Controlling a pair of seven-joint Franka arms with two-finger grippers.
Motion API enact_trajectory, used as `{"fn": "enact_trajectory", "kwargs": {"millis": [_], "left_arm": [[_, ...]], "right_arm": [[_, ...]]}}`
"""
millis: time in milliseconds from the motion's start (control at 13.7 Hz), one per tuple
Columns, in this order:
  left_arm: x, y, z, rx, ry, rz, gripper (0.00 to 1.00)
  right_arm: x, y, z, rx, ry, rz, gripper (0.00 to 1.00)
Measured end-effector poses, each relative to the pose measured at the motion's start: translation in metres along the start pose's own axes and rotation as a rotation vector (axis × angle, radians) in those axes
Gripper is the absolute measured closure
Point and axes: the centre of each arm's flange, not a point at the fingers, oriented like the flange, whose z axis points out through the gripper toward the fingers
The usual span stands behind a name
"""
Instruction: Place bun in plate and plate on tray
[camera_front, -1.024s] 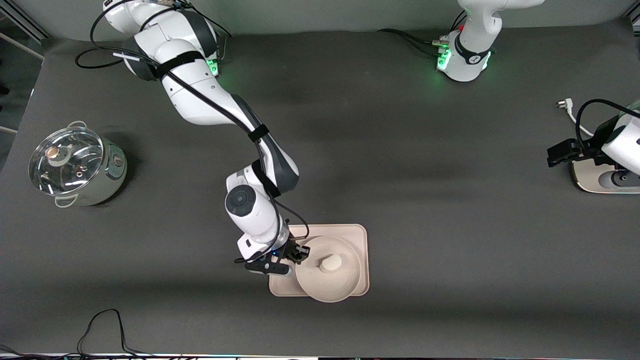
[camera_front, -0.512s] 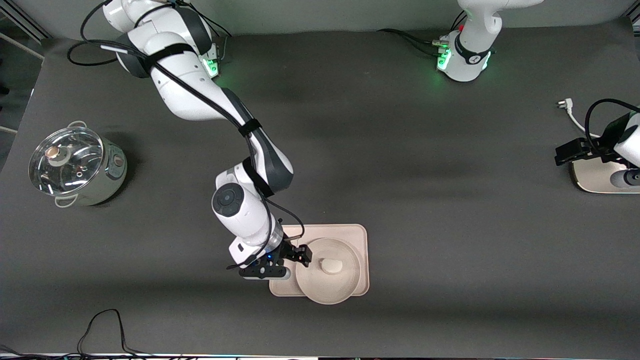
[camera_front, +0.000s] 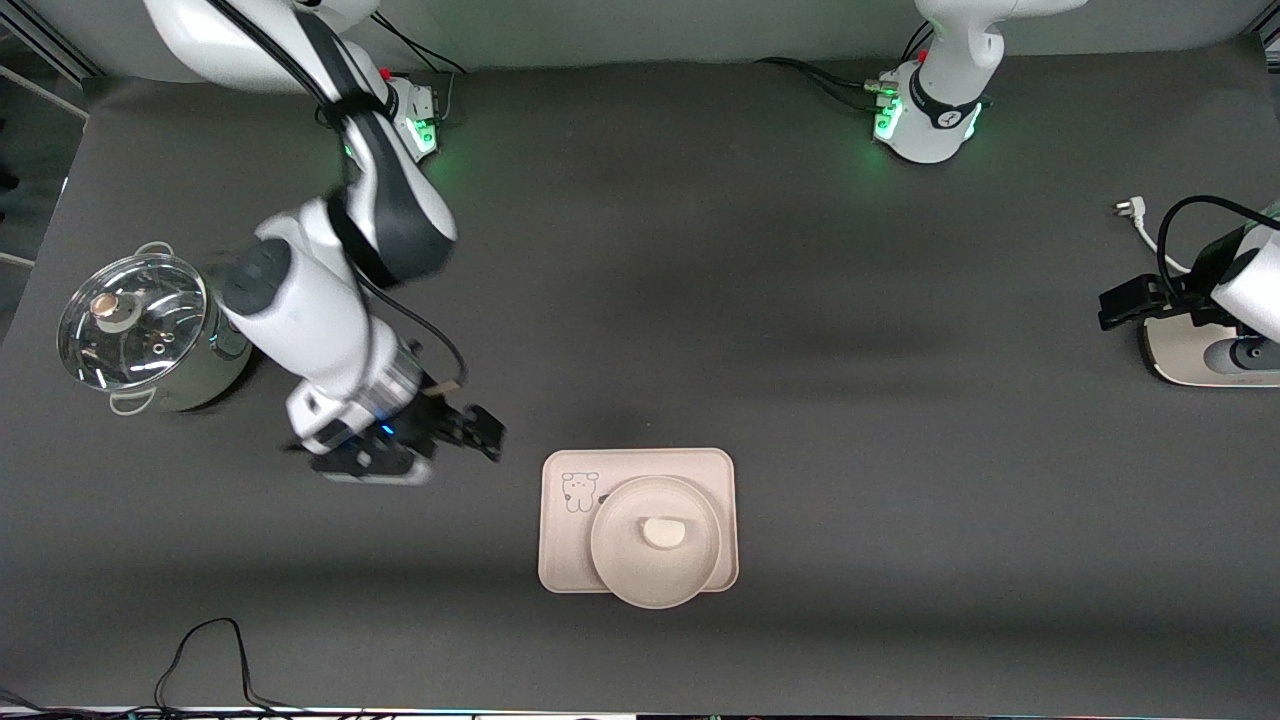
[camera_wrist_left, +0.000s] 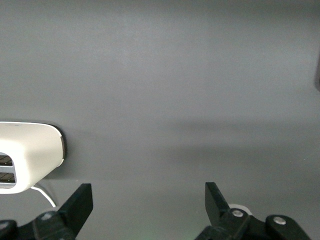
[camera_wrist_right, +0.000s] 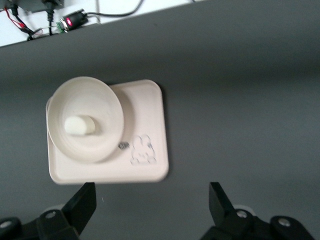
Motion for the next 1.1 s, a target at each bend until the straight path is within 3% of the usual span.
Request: {"fn": "enact_trajectory", "kwargs": {"millis": [220, 293, 512, 585, 805, 1098], "left_arm": [[0.000, 0.000, 0.000, 0.000, 0.001, -0.001, 0.00], [0.000, 0.000, -0.001, 0.000, 0.001, -0.001, 0.00], [0.000, 0.000, -0.001, 0.000, 0.002, -0.001, 0.00], [0.000, -0.001, -0.001, 0.000, 0.002, -0.001, 0.00], [0.000, -0.001, -0.002, 0.000, 0.004, -0.002, 0.00], [0.000, -0.002, -0.003, 0.000, 0.006, -0.004, 0.00]], "right_arm": [[-0.025, 0.077, -0.073, -0.034, -0.159, -0.002, 0.00], [-0.027, 0.103, -0.094, -0.044, -0.182, -0.016, 0.00], [-0.033, 0.152, -0.137, -0.211, -0.191, -0.119, 0.00], [-0.038, 0.157, -0.151, -0.240, -0.204, -0.121, 0.00], [-0.038, 0.184, -0.187, -0.220, -0.190, -0.067, 0.00], [-0.033, 0.183, -0.185, -0.211, -0.192, -0.054, 0.00]]}}
